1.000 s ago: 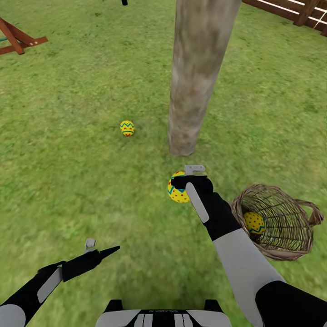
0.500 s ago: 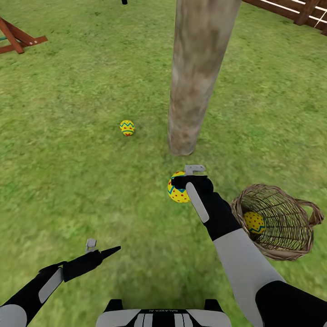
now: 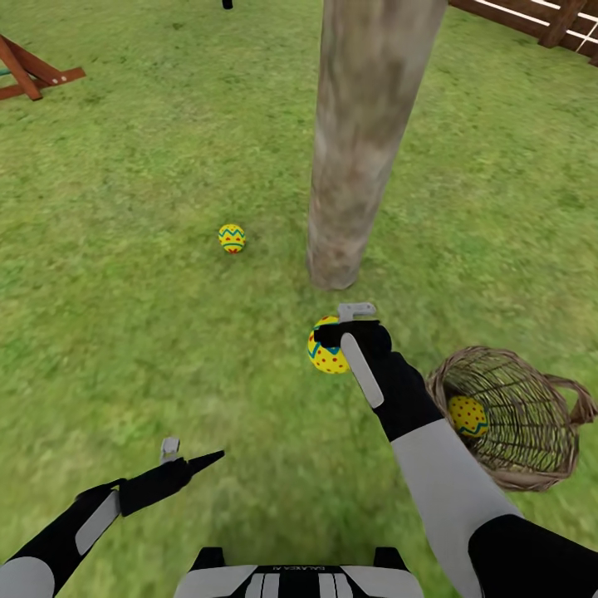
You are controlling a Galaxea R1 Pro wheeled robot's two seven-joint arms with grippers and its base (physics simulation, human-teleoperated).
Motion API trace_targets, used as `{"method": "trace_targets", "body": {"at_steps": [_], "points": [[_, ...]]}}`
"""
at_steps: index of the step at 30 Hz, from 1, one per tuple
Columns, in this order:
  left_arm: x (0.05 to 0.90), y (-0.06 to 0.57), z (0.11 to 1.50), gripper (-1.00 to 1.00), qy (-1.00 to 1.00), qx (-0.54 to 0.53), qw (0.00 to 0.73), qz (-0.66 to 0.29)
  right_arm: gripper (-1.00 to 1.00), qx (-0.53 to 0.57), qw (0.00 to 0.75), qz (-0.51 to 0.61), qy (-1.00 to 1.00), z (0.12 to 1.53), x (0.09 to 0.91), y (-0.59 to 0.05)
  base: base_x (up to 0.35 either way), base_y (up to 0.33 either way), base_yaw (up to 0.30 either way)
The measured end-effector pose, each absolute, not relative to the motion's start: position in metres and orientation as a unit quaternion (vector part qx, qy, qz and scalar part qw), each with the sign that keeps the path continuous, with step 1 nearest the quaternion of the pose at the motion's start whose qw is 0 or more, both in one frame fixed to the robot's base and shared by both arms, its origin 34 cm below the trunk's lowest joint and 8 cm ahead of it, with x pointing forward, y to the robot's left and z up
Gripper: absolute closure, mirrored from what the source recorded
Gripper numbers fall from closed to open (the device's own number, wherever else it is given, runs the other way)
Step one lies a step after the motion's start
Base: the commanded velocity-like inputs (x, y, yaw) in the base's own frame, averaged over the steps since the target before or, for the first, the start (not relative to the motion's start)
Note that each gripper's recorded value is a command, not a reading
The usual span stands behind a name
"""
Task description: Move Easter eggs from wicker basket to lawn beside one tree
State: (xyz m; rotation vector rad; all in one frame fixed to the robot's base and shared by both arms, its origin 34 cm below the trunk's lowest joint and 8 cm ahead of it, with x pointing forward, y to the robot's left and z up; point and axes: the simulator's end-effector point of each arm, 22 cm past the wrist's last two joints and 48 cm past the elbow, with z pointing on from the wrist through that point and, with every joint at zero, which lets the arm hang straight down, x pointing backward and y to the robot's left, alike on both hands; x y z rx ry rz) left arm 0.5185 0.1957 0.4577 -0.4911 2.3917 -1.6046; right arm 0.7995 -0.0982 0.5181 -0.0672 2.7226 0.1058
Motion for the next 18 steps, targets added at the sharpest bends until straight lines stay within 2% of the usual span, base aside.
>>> {"method": "trace_targets", "body": {"at_steps": [7,12,18], "points": [[0.516,0.198,0.454,-1.0,0.815,-0.169,0.107,-0.544,1.0,-0.025,0.195,0.039,0.98,0.508,0.793,-0.098,0.05,0.0,0.0],[0.513,0.198,0.452,-1.0,0.815,-0.171,0.103,-0.544,1.0,-0.024,0.193,0.044,0.98,0.502,0.791,-0.096,0.0,0.152,0.0],[0.51,0.199,0.448,-1.0,0.816,-0.174,0.098,-0.543,1.0,-0.02,0.189,0.042,0.981,0.492,0.788,-0.098,0.0,0.01,0.0]]}}
